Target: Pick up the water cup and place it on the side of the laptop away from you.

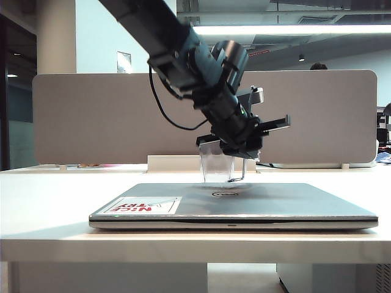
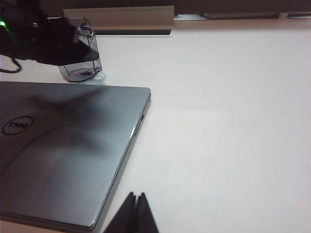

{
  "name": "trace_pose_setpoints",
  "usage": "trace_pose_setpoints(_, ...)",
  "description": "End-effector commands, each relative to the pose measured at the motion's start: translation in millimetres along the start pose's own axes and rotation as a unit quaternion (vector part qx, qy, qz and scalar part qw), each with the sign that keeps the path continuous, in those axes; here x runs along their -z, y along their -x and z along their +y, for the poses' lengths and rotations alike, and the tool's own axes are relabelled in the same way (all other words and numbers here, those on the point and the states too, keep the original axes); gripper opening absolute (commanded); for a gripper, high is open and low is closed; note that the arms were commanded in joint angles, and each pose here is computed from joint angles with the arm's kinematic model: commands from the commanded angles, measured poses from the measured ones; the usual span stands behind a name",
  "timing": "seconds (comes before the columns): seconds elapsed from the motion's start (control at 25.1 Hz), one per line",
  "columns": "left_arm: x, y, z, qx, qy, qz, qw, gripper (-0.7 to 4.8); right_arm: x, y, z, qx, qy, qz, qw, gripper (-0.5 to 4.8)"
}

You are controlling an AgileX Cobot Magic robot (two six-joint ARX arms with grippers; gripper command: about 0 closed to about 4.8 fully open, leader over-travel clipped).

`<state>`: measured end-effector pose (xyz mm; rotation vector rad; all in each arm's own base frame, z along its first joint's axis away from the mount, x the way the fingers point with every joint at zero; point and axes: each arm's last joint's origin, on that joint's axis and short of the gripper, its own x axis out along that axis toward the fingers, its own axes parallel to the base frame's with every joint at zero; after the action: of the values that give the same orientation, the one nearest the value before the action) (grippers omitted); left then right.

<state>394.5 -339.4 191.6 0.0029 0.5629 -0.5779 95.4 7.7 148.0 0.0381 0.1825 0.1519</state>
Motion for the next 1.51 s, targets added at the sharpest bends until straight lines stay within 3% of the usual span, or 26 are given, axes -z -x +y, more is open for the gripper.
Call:
trace_pose_setpoints(0.04,-16,26,-5.5,0.025,-0.027,0.034,0.999,-0.06,0,0,0,-0.002,0.000,-0.002,1.000,-0.08)
trace_pose_setpoints(0.2,-33,62,-6.5,0.022,-0.086,0.070,0.994,-0.06,0,0,0,0.000,0.000,-0.002,1.000,-0.08)
trace_pose_setpoints(0.32,-60,105,-8.6,0.014,-0.123,0.049,0.991,-0.06,0,0,-2,0.026,0.001,-0.004,1.000,-0.08)
trace_pose_setpoints(0.48,-88,155,-10.6,0.007,-0.133,0.005,0.991,-0.06,0,0,-2,0.034,0.001,-0.006,0.999,-0.08)
trace_pose_setpoints(0.72,-93,189,-7.9,-0.015,-0.158,-0.005,0.987,-0.06,0,0,0,0.006,0.001,-0.005,1.000,-0.08)
trace_pose_setpoints(0.88,-83,211,-1.3,-0.044,-0.166,-0.011,0.985,-0.06,0,0,-1,0.007,0.001,-0.003,1.000,-0.08)
trace_pose_setpoints(1.2,-44,262,36.9,-0.083,-0.120,-0.040,0.989,-0.06,0,0,0,0.006,0.001,-0.004,1.000,-0.08)
trace_pose_setpoints(1.51,31,305,70.1,-0.156,-0.081,-0.073,0.982,-0.06,0,0,-1,0.009,0.001,-0.004,1.000,-0.08)
